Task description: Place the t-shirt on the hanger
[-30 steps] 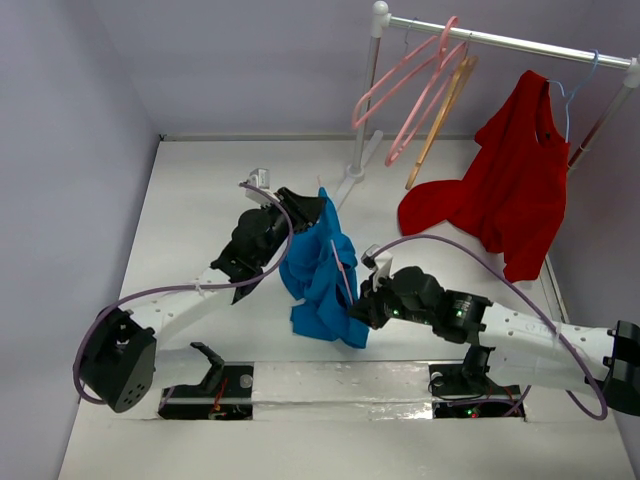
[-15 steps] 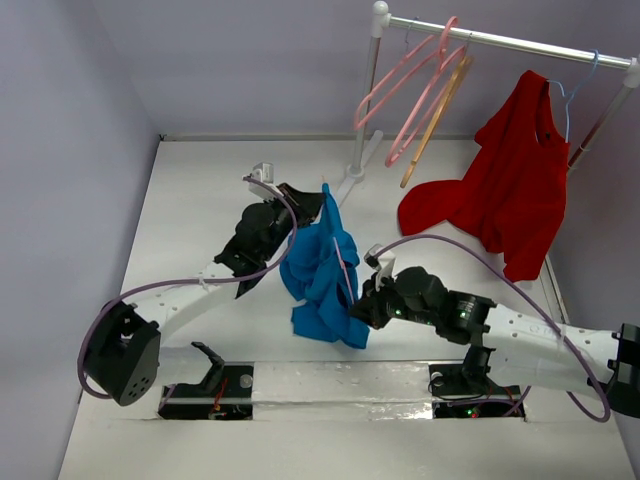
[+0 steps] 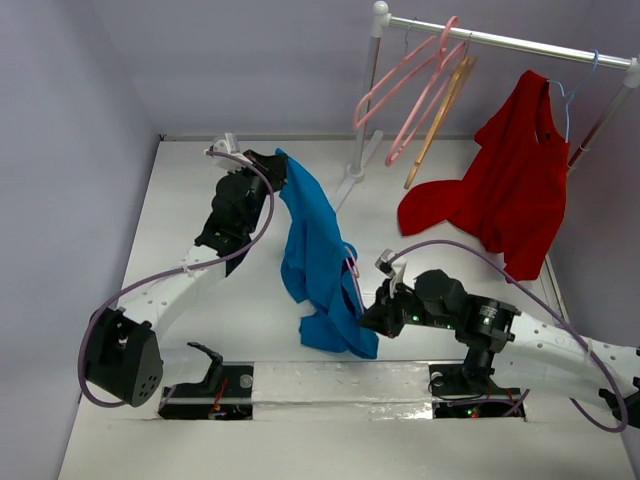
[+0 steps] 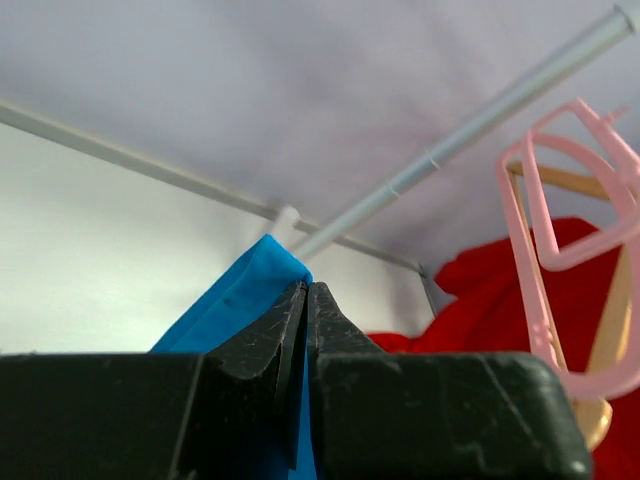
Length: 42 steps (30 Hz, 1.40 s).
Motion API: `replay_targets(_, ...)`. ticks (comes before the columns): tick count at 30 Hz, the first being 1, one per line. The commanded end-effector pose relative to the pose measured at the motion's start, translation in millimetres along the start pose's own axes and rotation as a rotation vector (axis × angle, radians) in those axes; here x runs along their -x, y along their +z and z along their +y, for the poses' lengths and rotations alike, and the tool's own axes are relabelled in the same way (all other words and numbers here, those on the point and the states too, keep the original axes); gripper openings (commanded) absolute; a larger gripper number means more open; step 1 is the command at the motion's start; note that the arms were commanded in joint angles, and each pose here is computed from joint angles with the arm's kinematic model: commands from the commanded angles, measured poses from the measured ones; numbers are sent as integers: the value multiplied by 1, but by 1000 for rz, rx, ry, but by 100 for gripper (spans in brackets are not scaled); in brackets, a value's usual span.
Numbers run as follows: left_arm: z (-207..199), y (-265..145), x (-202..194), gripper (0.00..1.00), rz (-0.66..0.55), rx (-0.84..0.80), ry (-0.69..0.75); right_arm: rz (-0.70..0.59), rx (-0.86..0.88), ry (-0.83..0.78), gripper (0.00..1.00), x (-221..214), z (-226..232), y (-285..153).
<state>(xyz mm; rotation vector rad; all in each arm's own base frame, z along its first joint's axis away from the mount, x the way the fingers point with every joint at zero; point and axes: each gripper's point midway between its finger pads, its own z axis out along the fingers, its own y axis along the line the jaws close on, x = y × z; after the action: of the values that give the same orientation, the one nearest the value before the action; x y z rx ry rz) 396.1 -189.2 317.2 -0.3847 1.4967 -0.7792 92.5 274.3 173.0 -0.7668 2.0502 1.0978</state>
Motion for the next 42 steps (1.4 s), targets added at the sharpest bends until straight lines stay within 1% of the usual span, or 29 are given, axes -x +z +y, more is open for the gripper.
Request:
replay_targets(1, -4, 7, 42, 0, -104, 22, 41, -34, 98, -36, 0, 23, 29, -18)
replay_targets(5, 10, 8, 60, 0, -156, 92, 78, -62, 143, -59, 0, 42, 47, -41)
replay_targets(7, 24, 8, 72, 0, -185, 138, 92, -87, 166, -67, 0, 51, 55, -54)
replay_targets(9, 26, 6, 72, 0, -181, 139, 88, -124, 178, -81, 0, 65, 64, -70)
replay_targets(10, 24, 1, 71, 0, -179, 122, 72, -162, 172, -91, 0, 77, 68, -86)
replay_targets(11, 24, 1, 71, 0, -179, 122, 71, -162, 171, -92, 0, 78, 68, -86)
replay_targets(12, 26, -1, 67, 0, -171, 117, 65, -200, 170, -98, 0, 90, 73, -96)
replay_targets(14, 29, -6, 61, 0, -157, 112, 53, -219, 153, -106, 0, 97, 73, -108)
replay_targets(15, 31, -8, 59, 0, -153, 113, 48, -255, 156, -109, 0, 109, 79, -119)
replay_targets(19, 31, -25, 59, 0, -163, 94, 19, -302, 127, -102, 0, 124, 82, -149)
replay_targets(22, 30, -36, 56, 0, -152, 70, 5, -322, 79, -86, 0, 130, 76, -157)
replay_targets(23, 31, -39, 49, 0, -136, 70, 5, -323, 68, -81, 0, 130, 74, -157)
replay_targets(24, 32, -43, 48, 11, -132, 69, 10, -325, 51, -75, 0, 130, 71, -155)
replay_targets(26, 11, -55, 39, 31, -109, 17, 18, -310, 24, -64, 0, 124, 63, -146)
replay_targets(27, 10, -60, 39, 46, -125, 38, 49, -314, 9, -60, 0, 124, 60, -143)
replay_targets(28, -9, -72, 27, 51, -93, 5, 59, -321, 13, -57, 0, 125, 60, -141)
replay_targets(29, -14, -78, 24, 55, -90, 10, 76, -328, -22, -52, 0, 125, 52, -136)
replay_targets(30, -12, -84, 26, 57, -106, 51, 109, -332, -40, -46, 0, 126, 48, -133)
replay_targets(31, -22, -93, 29, 56, -112, 25, 100, -349, -37, -50, 0, 129, 49, -131)
replay_targets(32, -35, -102, 17, 54, -76, -22, 94, -355, -42, -53, 0, 130, 47, -128)
replay_targets(33, -47, -109, 10, 50, -48, -74, 84, -355, -61, -51, 0, 129, 42, -124)
replay_targets(34, -60, -117, 6, 49, -25, -123, 58, -361, -70, -53, 0, 132, 41, -119)
replay_targets(35, -81, -131, -14, 47, 40, -203, 42, -363, -78, -55, 0, 133, 39, -116)
replay_targets(36, -98, -141, -23, 46, 77, -269, 26, -358, -93, -56, 0, 132, 36, -111)
replay_targets(38, -119, -157, -45, 45, 140, -335, 26, -357, -117, -61, 0, 134, 31, -102)
replay_targets(39, -135, -173, -59, 45, 190, -394, 17, -353, -134, -59, 0, 134, 28, -99)
replay_targets(41, -149, -182, -76, 44, 243, -442, -4, -342, -146, -57, 0, 132, 25, -90)
replay_targets(42, -160, -192, -86, 45, 284, -492, -13, -340, -157, -55, 0, 132, 22, -88)
